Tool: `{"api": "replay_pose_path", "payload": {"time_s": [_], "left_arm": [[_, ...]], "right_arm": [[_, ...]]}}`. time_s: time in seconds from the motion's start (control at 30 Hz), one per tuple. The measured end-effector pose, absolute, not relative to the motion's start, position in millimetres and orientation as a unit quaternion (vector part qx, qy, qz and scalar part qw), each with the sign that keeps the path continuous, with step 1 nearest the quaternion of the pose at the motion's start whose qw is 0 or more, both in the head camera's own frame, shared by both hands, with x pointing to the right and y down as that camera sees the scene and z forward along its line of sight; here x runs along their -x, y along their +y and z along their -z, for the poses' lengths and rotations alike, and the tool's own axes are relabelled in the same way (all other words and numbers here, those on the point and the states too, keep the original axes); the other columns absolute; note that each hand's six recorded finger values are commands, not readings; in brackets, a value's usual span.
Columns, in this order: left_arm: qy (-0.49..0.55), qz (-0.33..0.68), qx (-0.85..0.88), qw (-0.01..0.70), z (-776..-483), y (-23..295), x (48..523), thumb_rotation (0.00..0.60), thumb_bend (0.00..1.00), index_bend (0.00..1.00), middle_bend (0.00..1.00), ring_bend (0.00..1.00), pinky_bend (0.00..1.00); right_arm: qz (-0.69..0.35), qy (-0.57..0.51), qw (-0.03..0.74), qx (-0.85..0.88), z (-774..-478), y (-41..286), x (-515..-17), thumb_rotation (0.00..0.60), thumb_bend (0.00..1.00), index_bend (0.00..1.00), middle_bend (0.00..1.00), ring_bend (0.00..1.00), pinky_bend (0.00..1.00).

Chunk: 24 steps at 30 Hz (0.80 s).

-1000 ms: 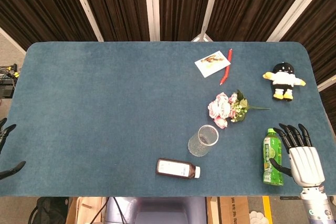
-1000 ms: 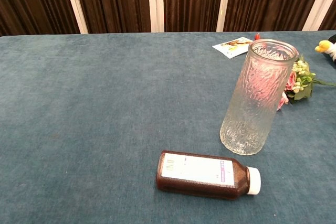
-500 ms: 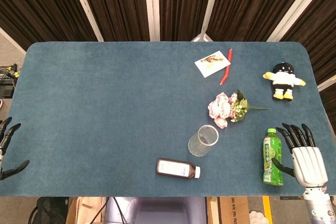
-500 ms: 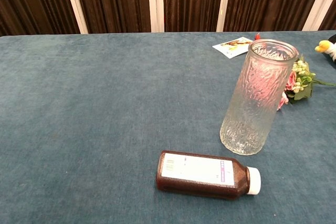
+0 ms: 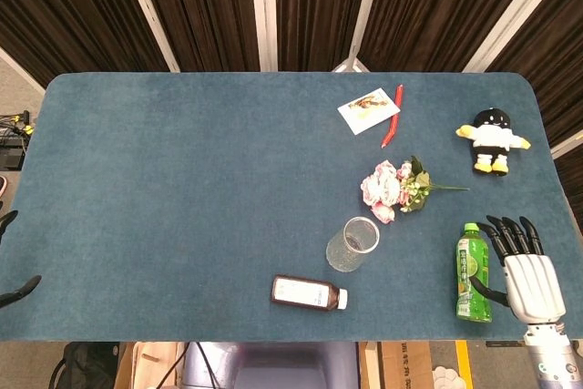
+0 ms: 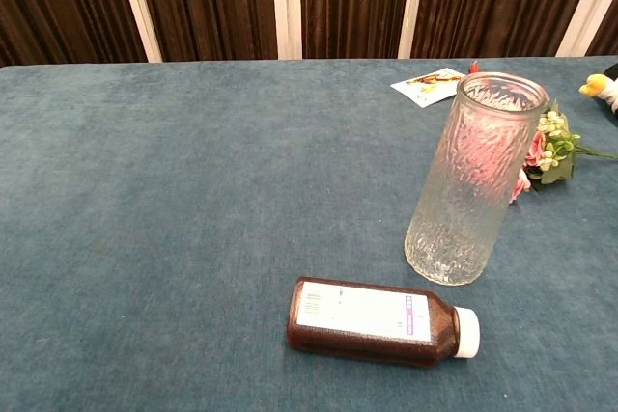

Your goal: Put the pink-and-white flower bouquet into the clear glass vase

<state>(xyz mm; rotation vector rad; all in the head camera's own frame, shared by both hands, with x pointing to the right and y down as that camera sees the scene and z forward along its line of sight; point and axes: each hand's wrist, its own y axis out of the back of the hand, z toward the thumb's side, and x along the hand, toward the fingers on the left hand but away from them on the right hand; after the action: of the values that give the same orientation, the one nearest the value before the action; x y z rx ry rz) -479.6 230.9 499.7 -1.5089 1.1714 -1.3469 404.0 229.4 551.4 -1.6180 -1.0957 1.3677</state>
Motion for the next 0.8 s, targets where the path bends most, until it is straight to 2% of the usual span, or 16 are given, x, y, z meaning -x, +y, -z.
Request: {"api": "replay_pose_path", "payload": {"time_s": [0.3,0.8], "left_arm": [[0.461,0.523,0.596,0.399,-500,229,476,0.6,0.17,0.11,0.0,0.0,0.11],[0.457,0.546,0.576,0.401,-506,230,475,0.6,0.17,0.11,0.0,0.0,0.11]], "right_arm": [[-0.532,-0.395,0.349,0.662,-565,195,-397,0.6,0.14,0.2,0.12,0.1,0.0],[-0.563,-0.303,0.303,0.707,-612,96,-346,0.6,0.14,0.17,0.06,0.08,0.0]]}}
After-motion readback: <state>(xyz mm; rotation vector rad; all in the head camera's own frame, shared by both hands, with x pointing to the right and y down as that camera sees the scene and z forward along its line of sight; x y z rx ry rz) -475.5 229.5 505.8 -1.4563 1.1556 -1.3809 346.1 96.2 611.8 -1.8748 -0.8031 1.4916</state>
